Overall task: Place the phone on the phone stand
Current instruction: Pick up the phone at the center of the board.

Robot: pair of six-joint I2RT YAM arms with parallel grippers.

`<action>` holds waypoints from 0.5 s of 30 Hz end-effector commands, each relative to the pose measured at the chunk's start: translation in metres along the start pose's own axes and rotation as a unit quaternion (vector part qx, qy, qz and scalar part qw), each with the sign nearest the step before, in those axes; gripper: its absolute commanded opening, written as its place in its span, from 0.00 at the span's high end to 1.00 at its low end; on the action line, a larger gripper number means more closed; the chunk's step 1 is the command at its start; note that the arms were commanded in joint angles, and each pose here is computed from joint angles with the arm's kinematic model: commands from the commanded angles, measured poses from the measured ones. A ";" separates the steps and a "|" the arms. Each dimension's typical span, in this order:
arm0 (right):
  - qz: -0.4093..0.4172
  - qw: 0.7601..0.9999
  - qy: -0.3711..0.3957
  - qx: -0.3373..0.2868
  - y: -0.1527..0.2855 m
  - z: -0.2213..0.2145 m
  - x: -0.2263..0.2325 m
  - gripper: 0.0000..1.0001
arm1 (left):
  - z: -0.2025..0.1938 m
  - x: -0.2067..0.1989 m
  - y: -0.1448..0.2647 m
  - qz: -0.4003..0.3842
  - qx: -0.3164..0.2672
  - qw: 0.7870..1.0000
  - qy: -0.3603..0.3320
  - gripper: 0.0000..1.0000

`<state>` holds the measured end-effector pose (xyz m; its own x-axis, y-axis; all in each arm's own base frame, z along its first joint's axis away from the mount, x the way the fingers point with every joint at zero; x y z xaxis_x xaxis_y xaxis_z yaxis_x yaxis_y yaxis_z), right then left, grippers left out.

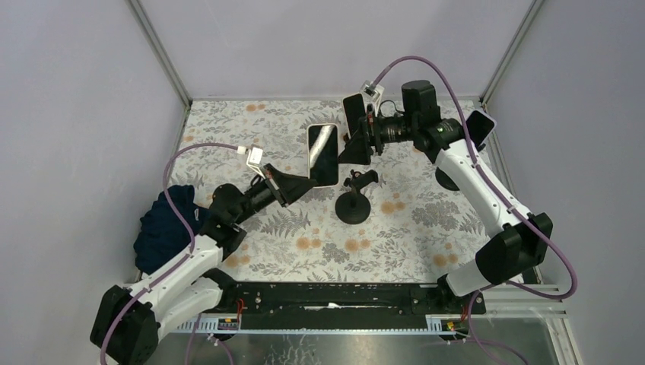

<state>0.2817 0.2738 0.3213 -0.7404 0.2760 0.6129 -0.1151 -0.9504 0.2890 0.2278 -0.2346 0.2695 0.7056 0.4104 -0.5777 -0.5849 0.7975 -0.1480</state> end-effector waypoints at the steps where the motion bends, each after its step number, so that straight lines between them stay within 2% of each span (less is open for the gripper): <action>1: 0.067 0.997 -0.018 -0.022 0.002 0.010 0.021 0.00 | 0.046 -0.064 -0.010 -0.111 -0.072 0.991 -0.029 1.00; 8: 0.154 0.988 -0.015 -0.023 0.015 0.009 0.054 0.01 | 0.034 -0.078 -0.027 -0.138 -0.055 0.989 -0.015 1.00; 10: 0.157 0.987 -0.018 -0.021 0.017 0.006 0.057 0.05 | 0.031 -0.080 -0.031 -0.142 -0.050 0.988 -0.014 1.00; 12: 0.150 0.988 -0.022 -0.026 0.019 0.006 0.054 0.00 | 0.029 -0.082 -0.034 -0.148 -0.046 0.988 -0.015 1.00; 15: 0.135 0.990 -0.033 -0.036 0.024 0.008 0.046 0.00 | 0.029 -0.085 -0.036 -0.154 -0.043 0.987 -0.017 1.00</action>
<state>0.2556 0.2766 0.3409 -0.6719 0.0500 0.7389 0.0366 -0.9943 0.1006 0.2098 -0.2855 0.2889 0.7738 0.2544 -0.5801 -0.4395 0.8751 -0.2025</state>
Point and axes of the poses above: each gripper's point midway between its finger pads, its own y axis back along the fingers, its own x axis along the line the jaws close on, z = x × y, the point moved 1 cm from there along y, back along the fingers, and after that the axes turned 9 degrees about -y, right-handed, at the moved point
